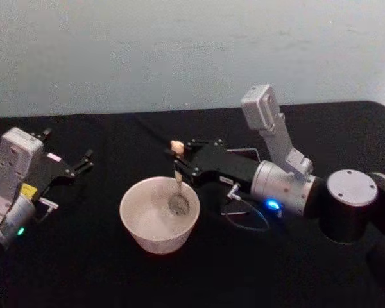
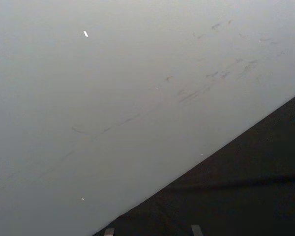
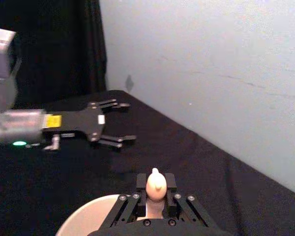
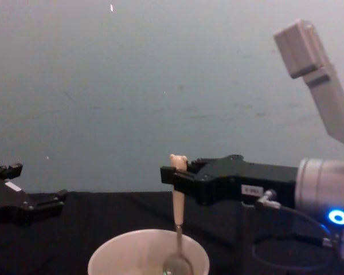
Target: Pick up the stirring spoon with one hand, stir inside the cup, then place it back in its original position.
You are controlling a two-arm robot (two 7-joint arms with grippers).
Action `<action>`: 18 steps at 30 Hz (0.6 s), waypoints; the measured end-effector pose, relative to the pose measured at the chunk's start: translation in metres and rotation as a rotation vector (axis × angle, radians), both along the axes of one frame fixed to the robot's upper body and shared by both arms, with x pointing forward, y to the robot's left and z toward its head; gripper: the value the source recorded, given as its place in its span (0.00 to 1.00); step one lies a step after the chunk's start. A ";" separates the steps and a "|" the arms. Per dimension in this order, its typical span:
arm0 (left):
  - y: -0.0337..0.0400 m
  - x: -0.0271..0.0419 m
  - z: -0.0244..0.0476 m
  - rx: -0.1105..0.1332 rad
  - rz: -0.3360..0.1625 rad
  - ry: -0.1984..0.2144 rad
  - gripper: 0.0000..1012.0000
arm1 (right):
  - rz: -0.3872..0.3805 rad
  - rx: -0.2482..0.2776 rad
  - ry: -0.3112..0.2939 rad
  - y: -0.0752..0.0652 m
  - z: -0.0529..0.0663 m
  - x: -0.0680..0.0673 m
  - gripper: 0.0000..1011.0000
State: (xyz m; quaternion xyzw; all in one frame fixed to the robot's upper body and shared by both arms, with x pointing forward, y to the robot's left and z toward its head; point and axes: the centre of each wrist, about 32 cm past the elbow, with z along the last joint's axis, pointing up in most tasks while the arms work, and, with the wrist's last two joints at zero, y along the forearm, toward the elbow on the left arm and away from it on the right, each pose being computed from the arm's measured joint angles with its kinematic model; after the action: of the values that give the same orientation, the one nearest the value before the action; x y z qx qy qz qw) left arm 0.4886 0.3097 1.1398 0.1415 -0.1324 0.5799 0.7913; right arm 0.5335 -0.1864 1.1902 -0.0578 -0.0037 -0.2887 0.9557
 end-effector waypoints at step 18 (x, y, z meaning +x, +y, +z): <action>0.0000 0.0000 0.0000 0.000 0.000 0.000 0.99 | 0.135 0.014 0.052 0.003 0.000 -0.037 0.21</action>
State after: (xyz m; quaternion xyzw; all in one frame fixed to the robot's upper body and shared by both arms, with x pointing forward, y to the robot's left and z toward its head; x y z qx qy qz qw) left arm 0.4886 0.3097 1.1398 0.1415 -0.1324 0.5799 0.7913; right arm 0.4965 -0.1832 1.1902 -0.0584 0.0190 -0.2221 0.9731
